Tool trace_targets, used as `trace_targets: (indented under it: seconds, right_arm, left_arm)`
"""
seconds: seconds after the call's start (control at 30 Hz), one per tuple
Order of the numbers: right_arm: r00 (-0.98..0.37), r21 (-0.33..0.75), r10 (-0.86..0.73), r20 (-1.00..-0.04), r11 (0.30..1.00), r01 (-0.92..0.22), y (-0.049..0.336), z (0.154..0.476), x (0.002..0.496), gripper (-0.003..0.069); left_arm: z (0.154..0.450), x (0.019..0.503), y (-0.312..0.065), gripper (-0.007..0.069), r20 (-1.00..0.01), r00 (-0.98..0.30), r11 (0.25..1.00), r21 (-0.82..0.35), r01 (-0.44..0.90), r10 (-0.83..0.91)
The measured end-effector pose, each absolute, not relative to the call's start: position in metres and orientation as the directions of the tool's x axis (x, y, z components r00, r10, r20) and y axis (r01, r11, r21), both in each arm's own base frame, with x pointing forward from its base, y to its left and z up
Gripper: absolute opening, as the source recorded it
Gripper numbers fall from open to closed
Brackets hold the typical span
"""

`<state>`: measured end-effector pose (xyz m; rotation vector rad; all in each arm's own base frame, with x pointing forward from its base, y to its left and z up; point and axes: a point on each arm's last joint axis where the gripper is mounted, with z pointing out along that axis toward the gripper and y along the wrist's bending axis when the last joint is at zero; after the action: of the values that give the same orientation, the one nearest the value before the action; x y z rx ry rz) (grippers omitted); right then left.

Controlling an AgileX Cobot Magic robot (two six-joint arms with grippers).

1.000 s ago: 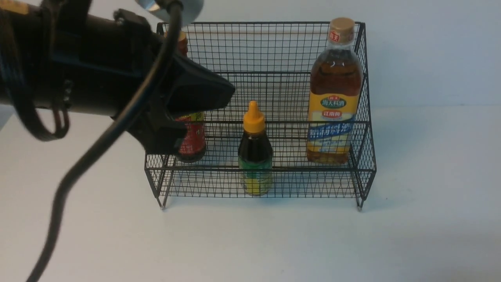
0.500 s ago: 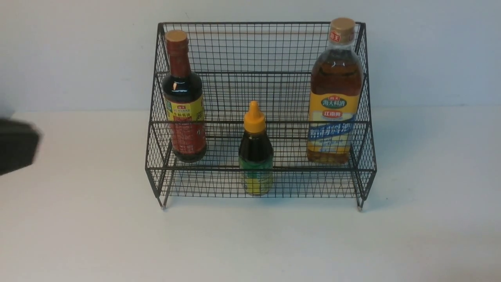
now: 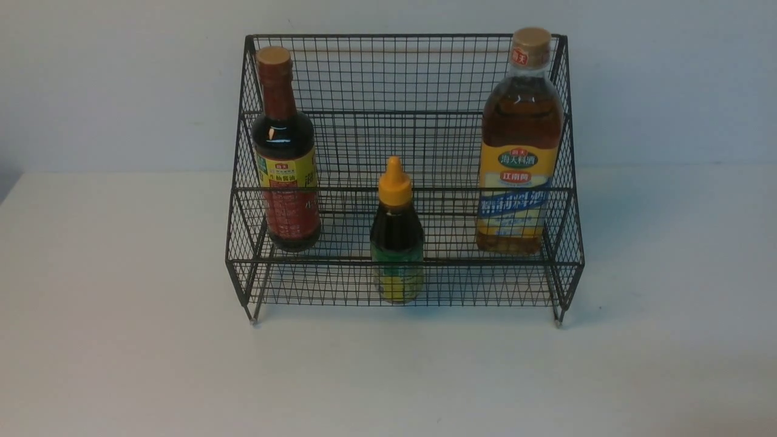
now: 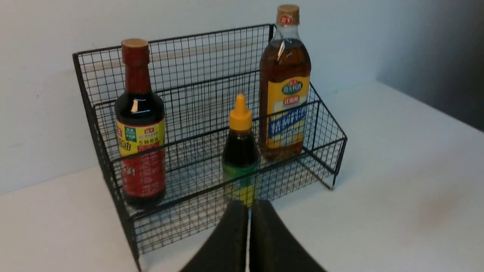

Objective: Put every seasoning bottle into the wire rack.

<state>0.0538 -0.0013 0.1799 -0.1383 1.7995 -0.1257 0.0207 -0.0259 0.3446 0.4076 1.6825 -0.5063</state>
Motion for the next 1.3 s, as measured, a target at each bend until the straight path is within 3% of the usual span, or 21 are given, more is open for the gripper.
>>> trace_targets:
  seconds: [0.17, 0.33, 0.57, 0.73, 0.97, 1.03, 1.2, 1.3]
  right_arm:
    - [-0.229, -0.16, -0.161, -0.96, 0.987, -0.026, -0.001, 0.18, 0.054, -0.0015]
    - [-0.229, -0.16, -0.161, -0.96, 0.987, -0.026, -0.001, 0.18, 0.054, -0.0015]
    - [-0.228, -0.16, -0.161, -0.96, 0.987, -0.026, -0.001, 0.18, 0.054, -0.0015]
    - [-0.228, -0.16, -0.161, -0.96, 0.987, -0.026, -0.001, 0.18, 0.054, -0.0015]
    - [-0.228, -0.16, -0.161, -0.96, 0.987, -0.026, -0.001, 0.18, 0.054, -0.0015]
    - [-0.228, -0.16, -0.162, -0.96, 0.987, -0.026, -0.001, 0.18, 0.054, -0.0015]
    - [-0.228, -0.16, -0.162, -0.96, 0.987, -0.026, -0.001, 0.18, 0.054, -0.0015]
    - [-0.228, -0.163, -0.165, -0.96, 0.986, -0.026, -0.001, 0.18, 0.054, -0.0015]
  left_arm:
    - [0.315, 0.036, -0.034, -0.0005, -0.971, -0.213, 0.826, -0.209, 0.523, -0.111]
    - [0.29, 0.042, -0.037, -0.0005, -0.954, -0.287, 0.83, -0.227, 0.509, -0.085]
    - [0.285, 0.043, -0.037, -0.0005, -0.952, -0.297, 0.835, -0.219, 0.505, -0.07]
    - [0.277, 0.046, -0.033, -0.0005, -0.964, -0.267, 0.866, -0.13, 0.483, 0.004]
    - [0.233, 0.045, -0.017, -0.0005, -0.977, -0.202, 0.955, 0.003, 0.297, 0.066]
    - [0.21, 0.046, -0.011, -0.0005, -0.97, -0.226, 0.979, 0.039, 0.203, 0.085]
    - [0.174, 0.05, -0.005, -0.0005, -0.938, -0.326, 0.99, 0.082, 0.115, 0.116]
    - [0.17, 0.051, -0.004, -0.0005, -0.94, -0.32, 0.991, 0.095, 0.098, 0.122]
